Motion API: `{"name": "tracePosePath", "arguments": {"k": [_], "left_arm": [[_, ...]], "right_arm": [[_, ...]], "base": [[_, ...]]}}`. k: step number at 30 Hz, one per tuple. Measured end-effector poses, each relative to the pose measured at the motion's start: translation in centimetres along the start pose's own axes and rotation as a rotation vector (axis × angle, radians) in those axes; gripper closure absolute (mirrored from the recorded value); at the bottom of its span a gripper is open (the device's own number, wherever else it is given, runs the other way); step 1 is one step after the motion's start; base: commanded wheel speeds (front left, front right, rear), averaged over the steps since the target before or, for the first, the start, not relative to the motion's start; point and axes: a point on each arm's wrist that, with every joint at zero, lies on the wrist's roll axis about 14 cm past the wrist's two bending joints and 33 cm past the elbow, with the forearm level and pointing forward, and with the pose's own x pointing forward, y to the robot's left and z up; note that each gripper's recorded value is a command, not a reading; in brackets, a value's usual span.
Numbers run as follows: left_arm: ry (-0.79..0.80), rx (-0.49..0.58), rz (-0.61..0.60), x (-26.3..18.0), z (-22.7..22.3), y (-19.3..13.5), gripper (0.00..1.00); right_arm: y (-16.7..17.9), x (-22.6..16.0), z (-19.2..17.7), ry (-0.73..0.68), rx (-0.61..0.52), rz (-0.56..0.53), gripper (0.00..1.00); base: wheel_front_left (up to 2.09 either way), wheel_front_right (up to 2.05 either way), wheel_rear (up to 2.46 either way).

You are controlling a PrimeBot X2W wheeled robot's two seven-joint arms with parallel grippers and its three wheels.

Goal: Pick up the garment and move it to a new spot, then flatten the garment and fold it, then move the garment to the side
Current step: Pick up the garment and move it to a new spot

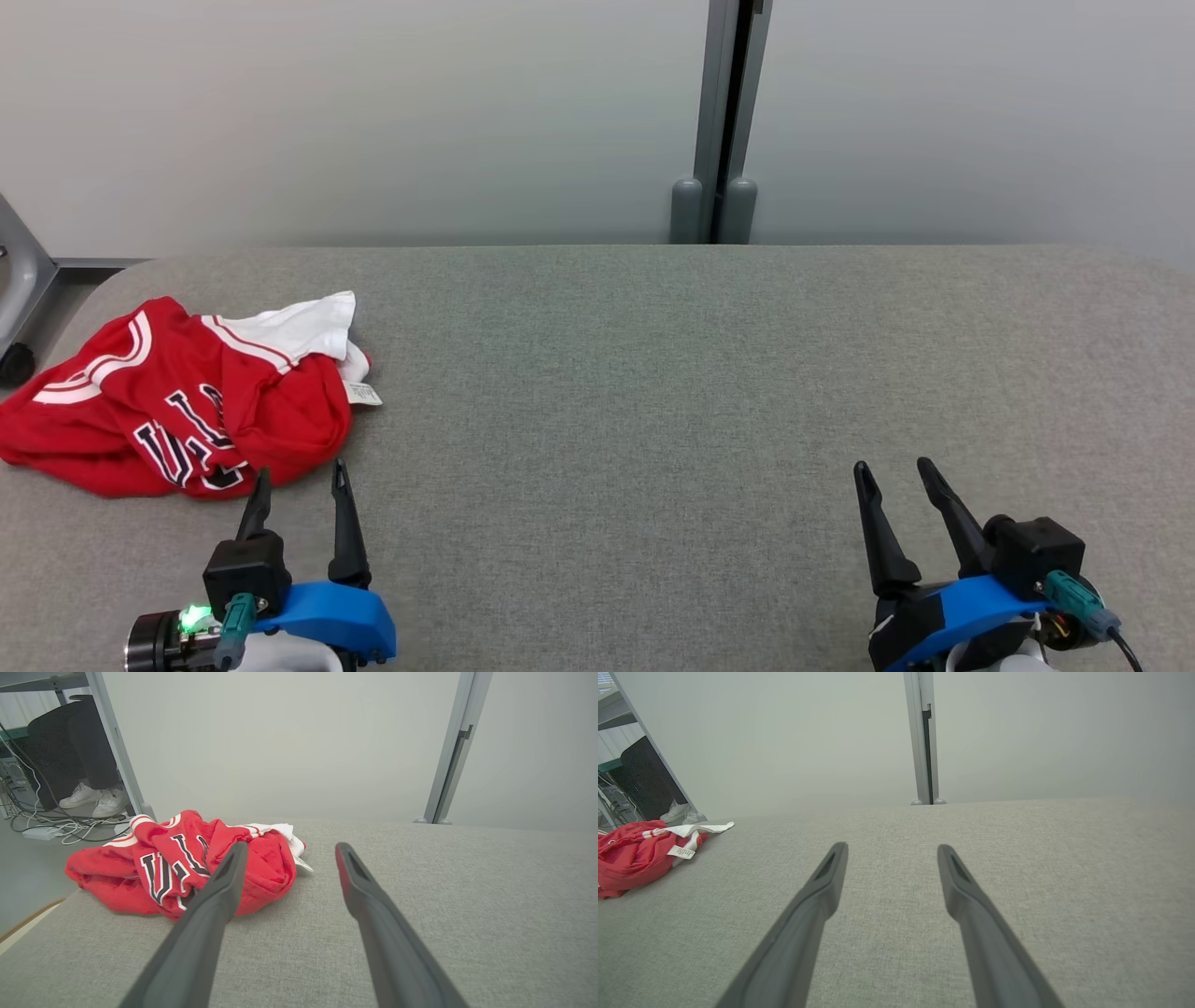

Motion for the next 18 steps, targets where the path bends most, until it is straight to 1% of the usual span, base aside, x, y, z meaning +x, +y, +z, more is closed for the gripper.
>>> {"name": "tracePosePath", "arguments": {"k": [9,18], "left_arm": [[-0.008,0.004,0.059,-0.9,0.2,2.0,0.00],[-0.020,0.000,0.163,-2.6,0.5,5.5,0.00]], "right_arm": [[2.0,0.8,-0.3,0.009,0.001,0.061,0.00],[5.4,1.9,-0.8,0.027,-0.002,0.162,0.00]], "base": [[0.00,0.00,0.00],[0.00,0.00,0.00]]}}
